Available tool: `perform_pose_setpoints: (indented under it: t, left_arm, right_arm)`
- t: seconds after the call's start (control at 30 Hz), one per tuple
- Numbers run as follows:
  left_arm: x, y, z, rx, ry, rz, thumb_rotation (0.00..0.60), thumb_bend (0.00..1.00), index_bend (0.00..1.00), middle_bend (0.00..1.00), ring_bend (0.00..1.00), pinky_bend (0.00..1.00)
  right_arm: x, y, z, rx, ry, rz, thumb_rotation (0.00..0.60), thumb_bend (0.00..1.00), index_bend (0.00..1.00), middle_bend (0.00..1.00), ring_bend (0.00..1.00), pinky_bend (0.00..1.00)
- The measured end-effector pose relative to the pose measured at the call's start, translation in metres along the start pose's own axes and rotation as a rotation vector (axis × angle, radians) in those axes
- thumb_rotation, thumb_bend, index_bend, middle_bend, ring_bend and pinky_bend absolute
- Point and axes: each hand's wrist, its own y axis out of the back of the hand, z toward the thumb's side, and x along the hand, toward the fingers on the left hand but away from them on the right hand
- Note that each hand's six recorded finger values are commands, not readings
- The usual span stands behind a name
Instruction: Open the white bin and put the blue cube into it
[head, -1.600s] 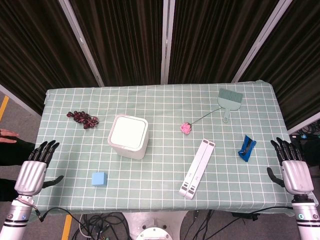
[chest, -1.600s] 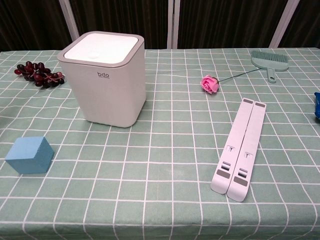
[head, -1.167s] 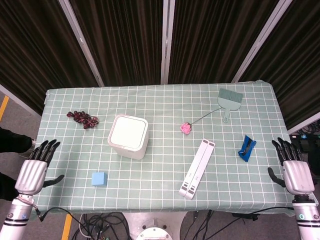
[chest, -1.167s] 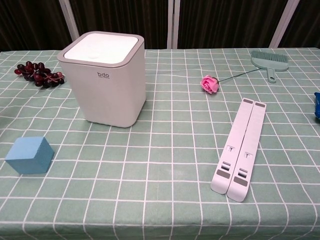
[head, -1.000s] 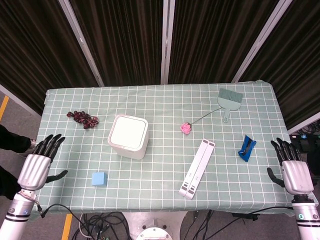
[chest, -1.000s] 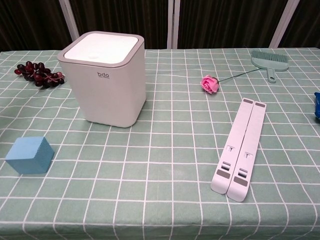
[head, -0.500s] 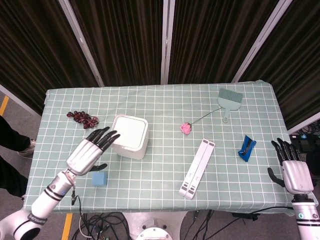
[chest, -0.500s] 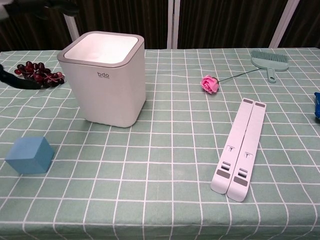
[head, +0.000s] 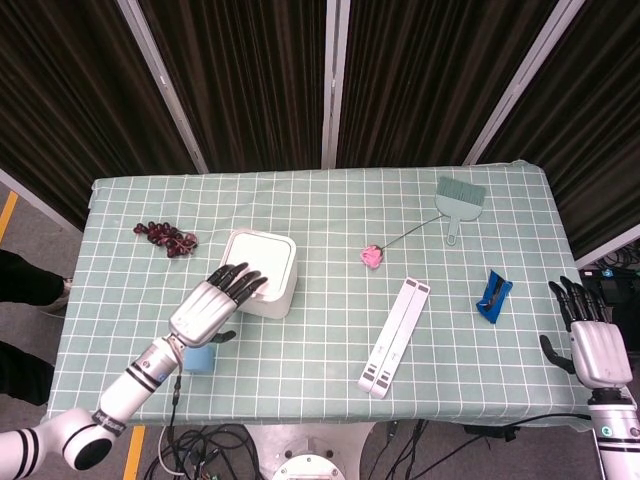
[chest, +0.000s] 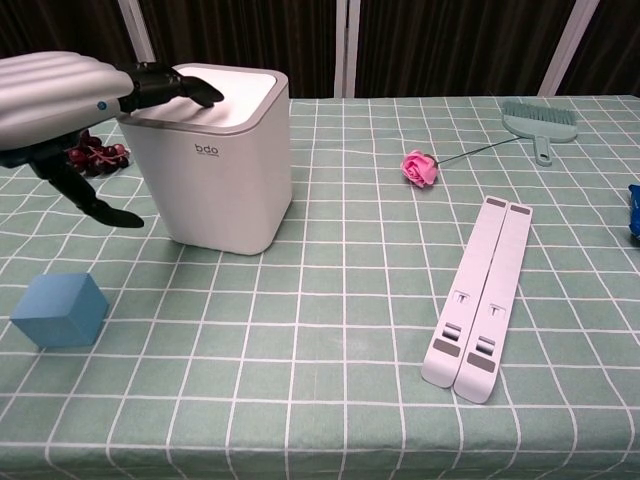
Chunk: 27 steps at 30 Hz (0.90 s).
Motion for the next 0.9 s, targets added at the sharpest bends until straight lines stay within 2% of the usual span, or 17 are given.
perform_pose_setpoints:
  t: [0.13, 0.23, 0.43, 0.5, 0.57, 0.7, 0.8, 0.9]
  left_arm:
    - [-0.002, 0.001, 0.001, 0.008, 0.000, 0.004, 0.600, 0.06, 0.08, 0.21, 0.03, 0.16]
    - [-0.004, 0.010, -0.001, 0.010, 0.009, 0.042, 0.600, 0.06, 0.08, 0.16, 0.02, 0.16]
    - [-0.023, 0.054, -0.016, 0.019, 0.075, 0.215, 0.600, 0.06, 0.09, 0.14, 0.02, 0.16]
    - [-0.039, 0.068, -0.028, 0.022, 0.131, 0.260, 0.600, 0.06, 0.09, 0.14, 0.03, 0.16]
    - [-0.055, 0.073, -0.040, 0.020, 0.190, 0.277, 0.600, 0.06, 0.10, 0.14, 0.03, 0.16]
    - [-0.090, 0.059, -0.060, -0.020, 0.295, 0.230, 0.600, 0.06, 0.11, 0.14, 0.03, 0.16]
    - [-0.110, 0.034, -0.063, -0.075, 0.315, 0.135, 0.600, 0.06, 0.12, 0.14, 0.03, 0.17]
    - [-0.126, -0.001, -0.060, -0.134, 0.306, 0.014, 0.600, 0.06, 0.12, 0.14, 0.03, 0.17]
  right_arm:
    - [0.000, -0.001, 0.002, 0.000, 0.007, 0.001, 0.600, 0.27, 0.00, 0.00, 0.00, 0.00]
    - [0.000, 0.000, 0.002, 0.001, 0.007, -0.003, 0.600, 0.27, 0.00, 0.00, 0.00, 0.00]
    - [0.000, 0.001, 0.004, 0.000, 0.009, -0.005, 0.600, 0.27, 0.00, 0.00, 0.00, 0.00]
    - [0.000, 0.001, 0.005, -0.001, 0.013, -0.004, 0.600, 0.27, 0.00, 0.00, 0.00, 0.00]
    - [0.000, 0.001, 0.006, -0.002, 0.017, -0.004, 0.600, 0.27, 0.00, 0.00, 0.00, 0.00]
    - [-0.001, 0.004, 0.006, 0.001, 0.018, -0.011, 0.600, 0.27, 0.00, 0.00, 0.00, 0.00]
    - [-0.002, 0.006, 0.007, 0.001, 0.019, -0.018, 0.600, 0.27, 0.00, 0.00, 0.00, 0.00]
    - [-0.002, 0.007, 0.009, -0.001, 0.021, -0.020, 0.600, 0.27, 0.00, 0.00, 0.00, 0.00]
